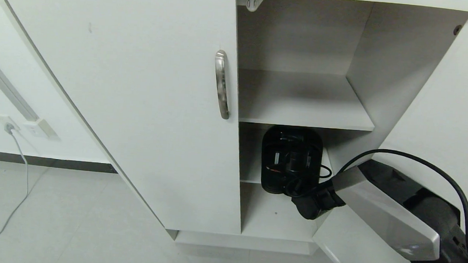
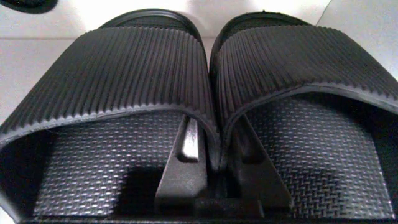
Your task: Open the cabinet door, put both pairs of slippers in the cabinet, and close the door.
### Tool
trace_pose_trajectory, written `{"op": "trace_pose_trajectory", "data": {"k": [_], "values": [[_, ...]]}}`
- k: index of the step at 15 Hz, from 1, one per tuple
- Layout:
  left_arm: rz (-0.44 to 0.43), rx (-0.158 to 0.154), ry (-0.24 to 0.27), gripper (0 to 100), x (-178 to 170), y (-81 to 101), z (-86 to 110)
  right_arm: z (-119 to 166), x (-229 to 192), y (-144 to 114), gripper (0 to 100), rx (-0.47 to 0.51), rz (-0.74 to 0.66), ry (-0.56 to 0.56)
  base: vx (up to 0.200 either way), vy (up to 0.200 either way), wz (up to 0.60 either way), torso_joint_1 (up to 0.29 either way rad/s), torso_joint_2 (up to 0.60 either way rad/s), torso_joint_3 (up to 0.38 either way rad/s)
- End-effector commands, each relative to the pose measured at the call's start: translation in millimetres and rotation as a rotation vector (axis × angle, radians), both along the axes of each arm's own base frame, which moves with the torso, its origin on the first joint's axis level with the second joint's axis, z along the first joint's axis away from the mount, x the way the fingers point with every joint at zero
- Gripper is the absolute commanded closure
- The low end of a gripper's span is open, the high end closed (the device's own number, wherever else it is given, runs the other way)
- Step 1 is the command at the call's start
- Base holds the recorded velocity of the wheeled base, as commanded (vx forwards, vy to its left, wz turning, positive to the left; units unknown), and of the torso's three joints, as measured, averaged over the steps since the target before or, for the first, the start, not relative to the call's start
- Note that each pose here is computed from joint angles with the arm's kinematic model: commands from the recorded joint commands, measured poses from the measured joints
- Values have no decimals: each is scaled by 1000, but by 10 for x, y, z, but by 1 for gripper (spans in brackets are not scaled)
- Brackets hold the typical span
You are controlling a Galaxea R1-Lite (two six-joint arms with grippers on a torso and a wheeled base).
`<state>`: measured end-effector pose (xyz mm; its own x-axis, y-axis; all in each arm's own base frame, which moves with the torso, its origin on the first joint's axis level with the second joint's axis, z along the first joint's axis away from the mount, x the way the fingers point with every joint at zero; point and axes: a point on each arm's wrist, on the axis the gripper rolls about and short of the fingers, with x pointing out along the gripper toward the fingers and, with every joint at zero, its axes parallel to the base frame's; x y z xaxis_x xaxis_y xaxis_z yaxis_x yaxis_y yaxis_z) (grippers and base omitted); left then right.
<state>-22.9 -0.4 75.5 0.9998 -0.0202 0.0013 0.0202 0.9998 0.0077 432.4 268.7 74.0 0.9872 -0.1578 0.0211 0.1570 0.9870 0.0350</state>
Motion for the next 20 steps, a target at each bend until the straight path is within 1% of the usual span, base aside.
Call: {"op": "trace_pose_trajectory", "data": {"k": [1, 5, 6, 11, 14, 17, 20], "values": [[0, 0, 1, 100, 1, 0, 0, -11, 12, -1, 100, 0, -3, 0, 0, 0, 0, 0, 0, 0], [0, 0, 1, 100, 1, 0, 0, -26, 13, 0, 100, -5, -1, 7, 0, 0, 0, 0, 0, 0], [0, 0, 1, 100, 1, 0, 0, -26, 13, -1, 0, -5, -3, 7, 0, 0, 0, 0, 0, 0], [0, 0, 1, 100, 1, 0, 0, -76, -48, -4, 0, -20, 3, 29, 0, 0, 0, 0, 0, 0], [0, 0, 1, 100, 1, 0, 0, -21, -152, -10, 0, -21, 14, 31, 0, 0, 0, 0, 0, 0], [0, 2, 1, 100, 1, 0, 0, 110, -480, -1, 0, -13, 48, 19, 0, 0, 0, 0, 0, 0], [0, 2, 1, 100, 1, 0, 0, 131, -850, -44, 0, -21, 89, 28, 0, 0, 0, 0, 0, 0]]}}
